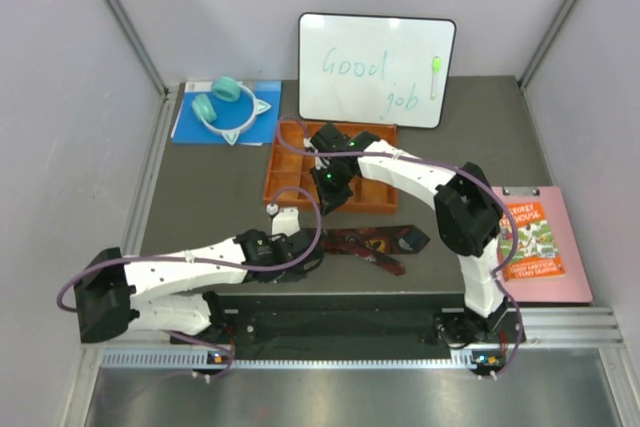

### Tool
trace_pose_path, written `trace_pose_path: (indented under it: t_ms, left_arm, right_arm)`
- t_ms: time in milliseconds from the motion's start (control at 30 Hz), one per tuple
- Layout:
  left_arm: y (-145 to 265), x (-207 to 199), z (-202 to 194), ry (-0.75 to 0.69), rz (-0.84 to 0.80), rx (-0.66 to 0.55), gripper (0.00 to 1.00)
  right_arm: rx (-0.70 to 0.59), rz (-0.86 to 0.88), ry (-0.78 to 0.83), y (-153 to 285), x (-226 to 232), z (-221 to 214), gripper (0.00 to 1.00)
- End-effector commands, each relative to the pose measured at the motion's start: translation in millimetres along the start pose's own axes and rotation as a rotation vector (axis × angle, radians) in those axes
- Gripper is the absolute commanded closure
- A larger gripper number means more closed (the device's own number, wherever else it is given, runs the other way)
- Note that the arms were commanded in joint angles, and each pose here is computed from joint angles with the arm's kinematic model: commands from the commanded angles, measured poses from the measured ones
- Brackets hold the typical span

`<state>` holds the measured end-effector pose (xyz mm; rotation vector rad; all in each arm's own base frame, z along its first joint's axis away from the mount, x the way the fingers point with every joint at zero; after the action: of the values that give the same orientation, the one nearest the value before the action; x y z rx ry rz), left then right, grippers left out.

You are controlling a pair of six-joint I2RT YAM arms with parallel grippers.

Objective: Roll the ties
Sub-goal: Roll the tie at the center of the board.

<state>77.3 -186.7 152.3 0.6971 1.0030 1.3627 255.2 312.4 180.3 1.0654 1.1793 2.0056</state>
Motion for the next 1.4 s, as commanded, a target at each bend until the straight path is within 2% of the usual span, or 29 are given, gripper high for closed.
trace_pose_path:
  t_ms: [0, 367, 767, 1367]
  left_arm:
    - [-3.5, -20.0, 1.4, 0.183, -0.142, -0.027, 1.00]
    - [-35.6, -34.2, -6.3, 0.222, -0.006, -0.025, 1.00]
    - [-51.6, -36.9, -1.8, 0.194, 0.118, -0.103, 1.00]
    - [-76.4, -47.2, 20.1, 0.153, 0.298, -0.334, 1.00]
  right_arm:
    - [-0.023, -0.025, 0.034, -7.0, 13.6, 9.3, 0.94]
    - [-0.023, -0.117, 0.052, -41.2, 22.7, 9.4, 0.94]
    - [0.023, -0.183, 0.101, -68.3, 32.0, -3.4, 0.95]
    - [0.072, -0.129, 0.115, -74.8, 32.5, -10.7, 0.96]
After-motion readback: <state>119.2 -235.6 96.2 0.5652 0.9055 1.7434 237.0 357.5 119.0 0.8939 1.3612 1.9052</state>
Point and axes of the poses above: each gripper's point midway between its finger pads, its own y axis back along the fingers, its own x axis along the line the jaws close on, z = x × y, the point moved 10 cm from there along y, back along the fingers, and after that the axes turned 5 degrees about y, right-handed, at the moved point
